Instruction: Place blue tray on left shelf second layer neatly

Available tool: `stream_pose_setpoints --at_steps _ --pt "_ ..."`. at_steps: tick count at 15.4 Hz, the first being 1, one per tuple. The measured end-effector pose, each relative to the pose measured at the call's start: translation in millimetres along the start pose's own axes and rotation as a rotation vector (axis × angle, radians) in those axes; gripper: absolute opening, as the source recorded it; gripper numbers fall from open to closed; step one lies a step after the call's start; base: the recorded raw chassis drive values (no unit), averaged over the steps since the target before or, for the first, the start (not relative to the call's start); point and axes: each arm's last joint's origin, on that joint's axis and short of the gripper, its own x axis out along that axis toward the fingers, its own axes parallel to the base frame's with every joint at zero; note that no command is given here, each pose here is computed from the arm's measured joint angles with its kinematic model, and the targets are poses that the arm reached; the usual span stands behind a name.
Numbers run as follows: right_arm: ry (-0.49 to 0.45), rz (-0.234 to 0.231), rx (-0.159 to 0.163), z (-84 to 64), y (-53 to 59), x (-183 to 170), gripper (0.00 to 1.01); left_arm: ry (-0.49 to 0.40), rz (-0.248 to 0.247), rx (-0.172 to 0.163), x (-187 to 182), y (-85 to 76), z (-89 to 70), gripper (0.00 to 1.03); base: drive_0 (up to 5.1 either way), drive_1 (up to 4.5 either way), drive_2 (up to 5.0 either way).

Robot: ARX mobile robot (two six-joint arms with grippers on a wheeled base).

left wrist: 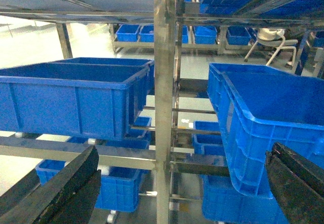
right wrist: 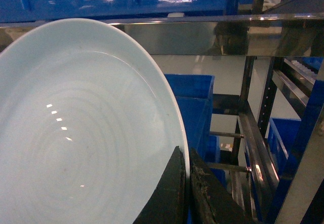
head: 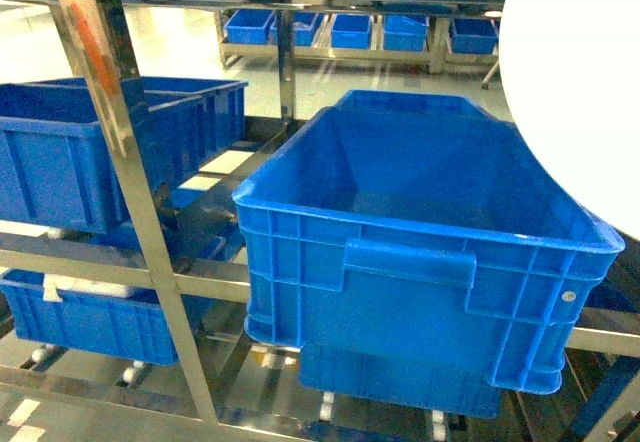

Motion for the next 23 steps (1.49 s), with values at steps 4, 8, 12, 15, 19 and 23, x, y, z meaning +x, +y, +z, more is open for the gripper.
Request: stream_pose_setpoints --at_steps 4,8,12,15,19,23 --pt "0.001 0.000 -0.023 -0.1 0.5 0.0 0.02 0.000 0.000 0.000 0.0 0.0 0.0 0.98 0.0 0.00 0.0" --pt "-0.006 0.001 -0.024 1.0 0.7 -0.8 0.02 0.000 0.000 0.000 0.0 0.0 0.0 0.98 0.0 3.25 -3.2" --pt "-0.005 0.000 -0.024 0.8 0.6 -0.7 0.02 0.000 0.000 0.000 0.0 0.0 0.0 0.98 0.0 2.77 -2.8" --pt "0.001 0.000 -0.023 -0.2 0.5 0.1 0.02 0.000 0.000 0.000 0.0 0.0 0.0 0.98 0.0 0.00 0.0" --pt "0.012 0.002 -0.016 -1.2 0.2 0.1 0.02 0.000 0.000 0.000 0.0 0.0 0.0 0.98 0.0 0.00 0.0" --pt "0.181 0.009 0.245 -24.4 -6.3 15.1 0.02 0.000 0.000 0.000 0.0 0.0 0.0 0.98 0.0 0.00 0.0"
